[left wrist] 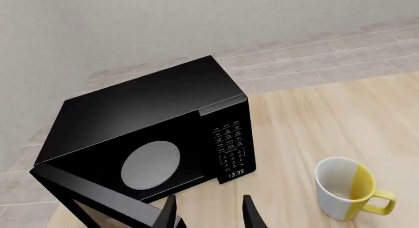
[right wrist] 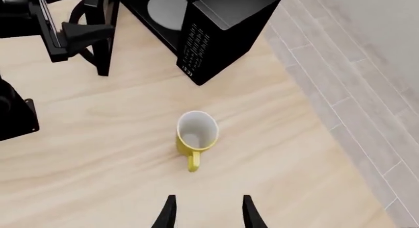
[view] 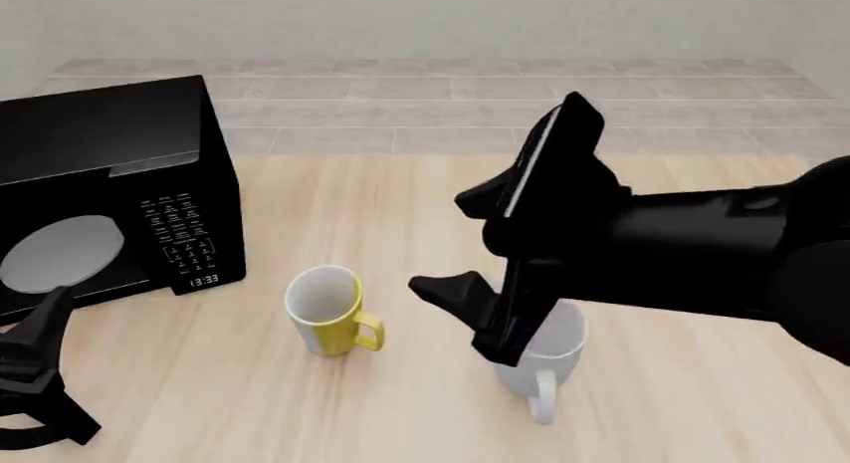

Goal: Put the yellow and white mug to the front of the white mug.

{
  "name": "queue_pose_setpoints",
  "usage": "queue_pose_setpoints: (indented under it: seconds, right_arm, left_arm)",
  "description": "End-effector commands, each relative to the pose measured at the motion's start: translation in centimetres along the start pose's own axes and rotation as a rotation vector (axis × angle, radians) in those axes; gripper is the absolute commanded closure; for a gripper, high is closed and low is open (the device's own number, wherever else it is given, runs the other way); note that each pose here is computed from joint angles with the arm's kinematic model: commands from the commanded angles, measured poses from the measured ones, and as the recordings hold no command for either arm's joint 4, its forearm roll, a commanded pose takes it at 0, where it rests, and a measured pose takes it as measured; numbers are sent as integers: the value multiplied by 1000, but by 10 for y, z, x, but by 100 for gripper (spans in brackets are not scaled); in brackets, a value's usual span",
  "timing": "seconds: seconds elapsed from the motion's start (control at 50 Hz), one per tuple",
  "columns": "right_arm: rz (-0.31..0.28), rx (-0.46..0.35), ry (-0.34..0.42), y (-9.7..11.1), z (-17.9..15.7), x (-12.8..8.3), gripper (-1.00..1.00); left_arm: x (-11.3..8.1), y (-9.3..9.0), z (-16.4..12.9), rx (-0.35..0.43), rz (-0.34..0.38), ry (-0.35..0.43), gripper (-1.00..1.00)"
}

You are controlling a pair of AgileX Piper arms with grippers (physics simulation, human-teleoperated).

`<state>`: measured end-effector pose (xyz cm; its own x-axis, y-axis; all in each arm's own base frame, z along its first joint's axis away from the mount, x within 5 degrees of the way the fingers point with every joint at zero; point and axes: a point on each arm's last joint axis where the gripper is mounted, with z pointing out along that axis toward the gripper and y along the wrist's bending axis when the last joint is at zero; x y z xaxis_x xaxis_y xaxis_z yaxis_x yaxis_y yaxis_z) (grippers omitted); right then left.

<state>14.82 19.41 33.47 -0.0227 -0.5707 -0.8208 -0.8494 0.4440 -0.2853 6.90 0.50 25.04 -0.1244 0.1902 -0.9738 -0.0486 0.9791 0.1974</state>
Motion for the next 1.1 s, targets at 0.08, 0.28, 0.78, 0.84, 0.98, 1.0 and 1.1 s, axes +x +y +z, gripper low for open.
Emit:
queue_pose_setpoints:
  seconds: [0.08,0.28,0.78,0.84,0.98,1.0,1.1]
  right_arm:
    - [17,-54,55,9,27,-8,-100]
    - [15,-103,110,25,54,3,-100]
    - [63,-52,168,6,98,17,-100]
    - [73,-52,175,6,105,20,-100]
    - [90,-57,192,9,121,27,-100]
    - [89,-57,197,9,124,29,-100]
    - [90,-57,207,10,132,34,-100]
  left_arm:
    - [0,0,0,0,0,0,-100]
    - [0,0,0,0,0,0,-100]
    - [0,0,0,0,0,0,-100]
    - [0,0,0,0,0,0,-100]
    - [0,0,0,0,0,0,-100]
    - [0,0,0,0,0,0,-100]
    - [0,0,0,0,0,0,-100]
